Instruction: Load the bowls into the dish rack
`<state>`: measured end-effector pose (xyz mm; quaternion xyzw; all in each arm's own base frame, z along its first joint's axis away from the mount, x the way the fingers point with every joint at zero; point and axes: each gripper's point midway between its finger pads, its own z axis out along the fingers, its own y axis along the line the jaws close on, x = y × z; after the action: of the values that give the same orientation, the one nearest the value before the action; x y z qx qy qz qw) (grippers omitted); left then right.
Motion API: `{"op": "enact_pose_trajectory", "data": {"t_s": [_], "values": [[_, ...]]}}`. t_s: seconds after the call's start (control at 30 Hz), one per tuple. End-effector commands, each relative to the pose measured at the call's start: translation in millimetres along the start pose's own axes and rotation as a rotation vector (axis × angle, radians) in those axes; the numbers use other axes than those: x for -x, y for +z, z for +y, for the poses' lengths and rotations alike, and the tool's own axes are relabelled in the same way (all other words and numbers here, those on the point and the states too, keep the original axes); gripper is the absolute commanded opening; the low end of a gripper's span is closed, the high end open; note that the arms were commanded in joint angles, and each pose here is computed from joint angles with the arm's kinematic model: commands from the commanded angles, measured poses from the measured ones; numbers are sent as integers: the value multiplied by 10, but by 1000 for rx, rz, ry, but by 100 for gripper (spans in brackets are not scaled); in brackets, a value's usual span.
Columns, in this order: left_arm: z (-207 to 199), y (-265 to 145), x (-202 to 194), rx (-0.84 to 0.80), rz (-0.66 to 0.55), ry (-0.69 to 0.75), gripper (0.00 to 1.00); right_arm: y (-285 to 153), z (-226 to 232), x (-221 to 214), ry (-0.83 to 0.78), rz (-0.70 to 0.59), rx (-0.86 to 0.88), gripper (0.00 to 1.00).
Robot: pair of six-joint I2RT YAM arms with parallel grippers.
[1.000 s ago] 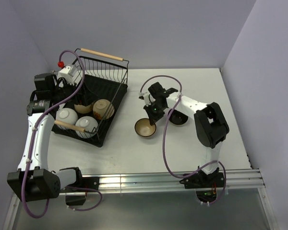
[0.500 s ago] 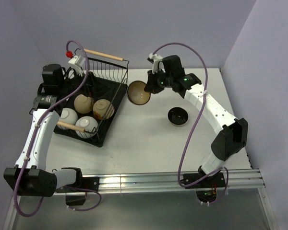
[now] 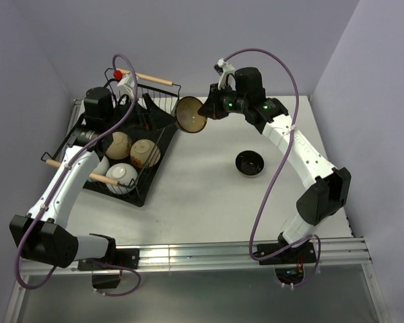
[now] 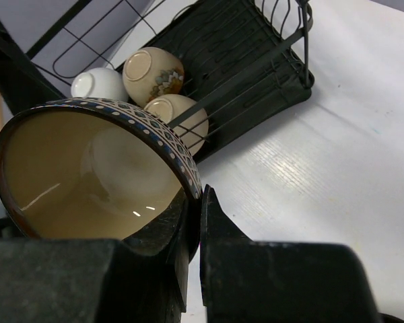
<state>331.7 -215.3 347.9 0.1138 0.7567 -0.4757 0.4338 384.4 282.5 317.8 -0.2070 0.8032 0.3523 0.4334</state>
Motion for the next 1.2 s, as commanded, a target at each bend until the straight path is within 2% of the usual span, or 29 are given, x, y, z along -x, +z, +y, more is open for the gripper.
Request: {"op": "enact_pose_trajectory", "data": {"t_s": [0.0,0.13,0.3,0.43,0.5,0.7,0.83,1.0,1.17], "values": [[-26,111,62,17,-37,-19,100,-222,381,574,-32,-168,109,0],[-40,202,-13,-10,-18,-76,98,-194,400,539,-30,-157,116,0],[-127,239,-34,-61,-17,-111,90,-179,422,506,-14,-148,135,0],[-191,251,-108,-119,5,-160,75,-144,444,485,-6,-137,154,0],[-205,271,-106,-136,4,-168,74,-139,459,490,-3,-135,164,0],[-196,281,-130,-141,1,-207,80,-117,505,490,5,-128,196,0],[-195,285,-131,-144,-2,-212,77,-95,496,475,12,-121,201,0],[-213,289,-139,-160,-2,-236,78,-48,497,447,16,-109,209,0],[-218,296,-146,-171,-1,-246,73,-11,483,422,23,-98,212,0]]}}
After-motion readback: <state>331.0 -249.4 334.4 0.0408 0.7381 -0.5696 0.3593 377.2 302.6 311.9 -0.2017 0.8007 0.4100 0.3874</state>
